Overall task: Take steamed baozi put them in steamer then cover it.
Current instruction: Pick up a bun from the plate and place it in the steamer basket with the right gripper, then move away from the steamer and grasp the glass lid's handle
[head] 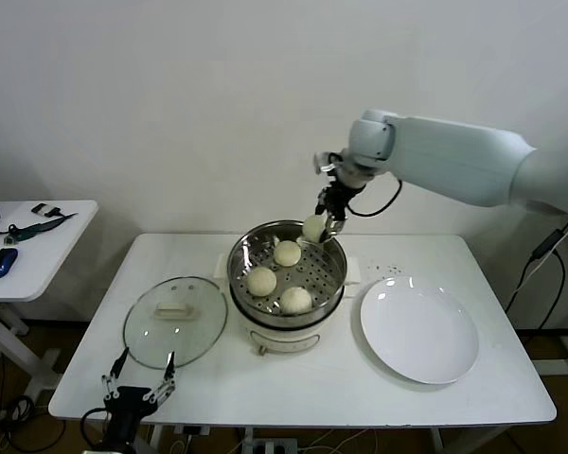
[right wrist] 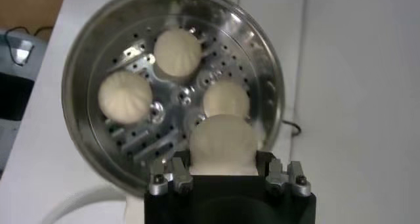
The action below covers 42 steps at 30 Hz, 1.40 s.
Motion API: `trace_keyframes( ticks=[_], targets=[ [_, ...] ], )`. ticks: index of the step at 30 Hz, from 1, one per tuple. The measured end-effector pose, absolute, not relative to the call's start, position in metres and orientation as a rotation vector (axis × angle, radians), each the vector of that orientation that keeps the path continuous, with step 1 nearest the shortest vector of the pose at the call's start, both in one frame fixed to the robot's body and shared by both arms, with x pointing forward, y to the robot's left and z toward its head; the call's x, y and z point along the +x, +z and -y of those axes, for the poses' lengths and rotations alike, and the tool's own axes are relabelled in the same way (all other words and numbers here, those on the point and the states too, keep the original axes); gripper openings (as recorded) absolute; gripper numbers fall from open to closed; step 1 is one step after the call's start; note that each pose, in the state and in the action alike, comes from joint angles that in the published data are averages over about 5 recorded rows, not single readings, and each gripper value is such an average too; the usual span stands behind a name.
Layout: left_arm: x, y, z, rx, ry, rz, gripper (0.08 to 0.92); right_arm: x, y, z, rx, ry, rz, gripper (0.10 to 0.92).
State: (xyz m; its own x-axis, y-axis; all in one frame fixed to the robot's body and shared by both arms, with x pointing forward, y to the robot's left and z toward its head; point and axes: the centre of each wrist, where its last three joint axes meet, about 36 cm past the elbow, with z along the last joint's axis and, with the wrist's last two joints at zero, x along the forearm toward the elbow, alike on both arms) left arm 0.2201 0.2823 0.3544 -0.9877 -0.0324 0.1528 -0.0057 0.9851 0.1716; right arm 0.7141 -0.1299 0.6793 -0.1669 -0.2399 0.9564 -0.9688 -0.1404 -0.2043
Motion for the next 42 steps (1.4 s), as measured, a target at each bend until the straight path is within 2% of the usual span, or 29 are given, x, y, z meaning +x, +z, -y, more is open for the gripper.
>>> trace_keyframes(
  ticks=[6, 15, 28, 31, 36, 42],
  targets=[
    [0.221, 0.355, -0.284, 0.03, -0.254, 2.98, 0.823, 0.705, 0.645, 0.114, 1.403, 1.349, 1.381, 0.645],
    [0.222, 0.355, -0.286, 0.029, -0.255, 2.981, 0.823, 0.698, 0.601, 0.115, 1.374, 1.334, 1.331, 0.652],
    [0.224, 0.352, -0.285, 0.03, -0.25, 2.981, 0.823, 0.704, 0.583, 0.119, 1.336, 1.342, 1.334, 0.66],
    [0.224, 0.352, -0.284, 0.03, -0.249, 2.982, 0.823, 0.704, 0.583, 0.12, 1.328, 1.343, 1.34, 0.692],
    [0.225, 0.352, -0.284, 0.034, -0.248, 2.985, 0.823, 0.704, 0.585, 0.122, 1.323, 1.336, 1.352, 0.802],
    [0.225, 0.352, -0.285, 0.036, -0.25, 2.985, 0.823, 0.703, 0.591, 0.124, 1.33, 1.328, 1.371, 0.823]
  ],
)
